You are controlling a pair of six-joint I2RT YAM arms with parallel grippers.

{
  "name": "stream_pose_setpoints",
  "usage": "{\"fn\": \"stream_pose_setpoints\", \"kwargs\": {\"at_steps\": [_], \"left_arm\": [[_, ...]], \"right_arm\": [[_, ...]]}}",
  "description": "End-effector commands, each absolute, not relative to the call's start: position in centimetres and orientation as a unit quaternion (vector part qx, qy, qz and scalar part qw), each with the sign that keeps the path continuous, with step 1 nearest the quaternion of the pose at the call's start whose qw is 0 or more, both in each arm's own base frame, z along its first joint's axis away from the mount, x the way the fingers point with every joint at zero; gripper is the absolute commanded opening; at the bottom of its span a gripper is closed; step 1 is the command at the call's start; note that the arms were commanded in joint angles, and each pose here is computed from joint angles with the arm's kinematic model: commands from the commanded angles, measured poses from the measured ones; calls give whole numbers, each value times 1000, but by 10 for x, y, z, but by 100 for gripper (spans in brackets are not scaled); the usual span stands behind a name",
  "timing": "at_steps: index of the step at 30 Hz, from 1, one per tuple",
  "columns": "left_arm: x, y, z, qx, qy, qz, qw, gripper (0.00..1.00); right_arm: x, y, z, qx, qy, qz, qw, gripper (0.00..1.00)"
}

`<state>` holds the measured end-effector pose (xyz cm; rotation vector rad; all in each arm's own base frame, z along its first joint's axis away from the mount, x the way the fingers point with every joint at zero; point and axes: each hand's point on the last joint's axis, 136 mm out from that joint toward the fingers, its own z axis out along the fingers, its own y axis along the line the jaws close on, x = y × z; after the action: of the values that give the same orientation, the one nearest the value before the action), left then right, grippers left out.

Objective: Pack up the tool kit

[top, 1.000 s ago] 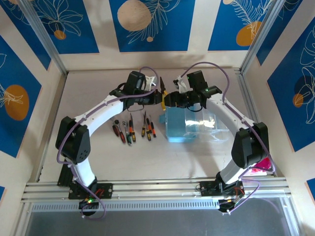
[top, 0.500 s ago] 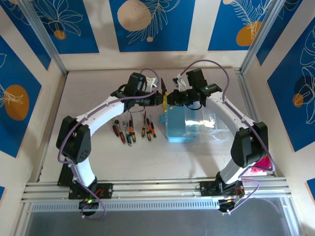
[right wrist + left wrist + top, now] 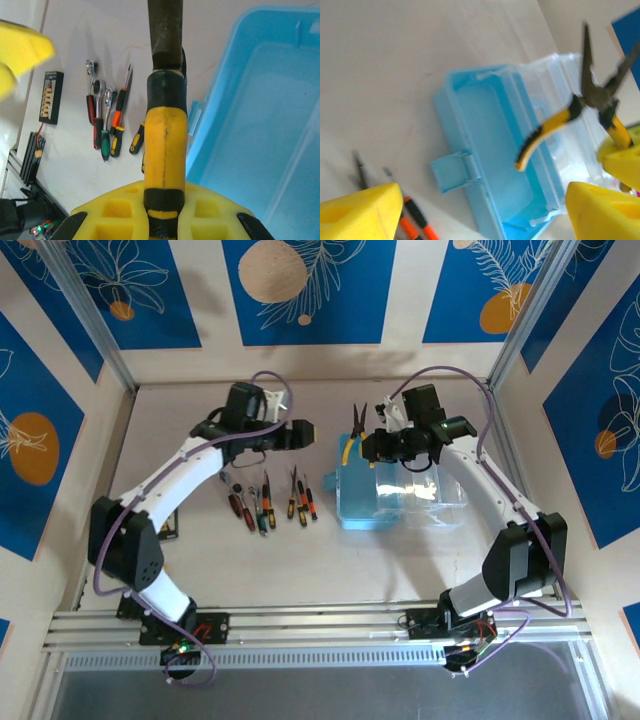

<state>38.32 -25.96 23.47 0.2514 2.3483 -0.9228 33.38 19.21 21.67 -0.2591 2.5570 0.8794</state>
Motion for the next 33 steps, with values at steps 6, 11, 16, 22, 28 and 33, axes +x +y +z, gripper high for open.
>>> {"fn": "stream_pose_setpoints", "kwargs": {"at_steps": [6, 11, 16, 22, 28, 33], "left_arm": [[365, -175, 183, 5, 946, -206, 250, 100], [354, -152, 159, -31, 960, -171, 218, 100], [349, -148, 153, -34, 962, -170, 211, 100], [347, -144, 151, -37, 963, -166, 208, 100], [347, -142, 150, -38, 963, -168, 206, 100], [346, -141, 149, -39, 964, -167, 204, 100]], "right_arm": [[317, 185, 193, -87, 938, 289, 170, 0], [336, 194, 169, -69, 951, 259, 156, 0], [352, 203, 141, -55, 961, 236, 131, 0], [368, 205, 118, -17, 969, 215, 121, 0], [373, 212, 107, -7, 972, 208, 112, 16], [378, 214, 109, -5, 973, 203, 112, 32]]}}
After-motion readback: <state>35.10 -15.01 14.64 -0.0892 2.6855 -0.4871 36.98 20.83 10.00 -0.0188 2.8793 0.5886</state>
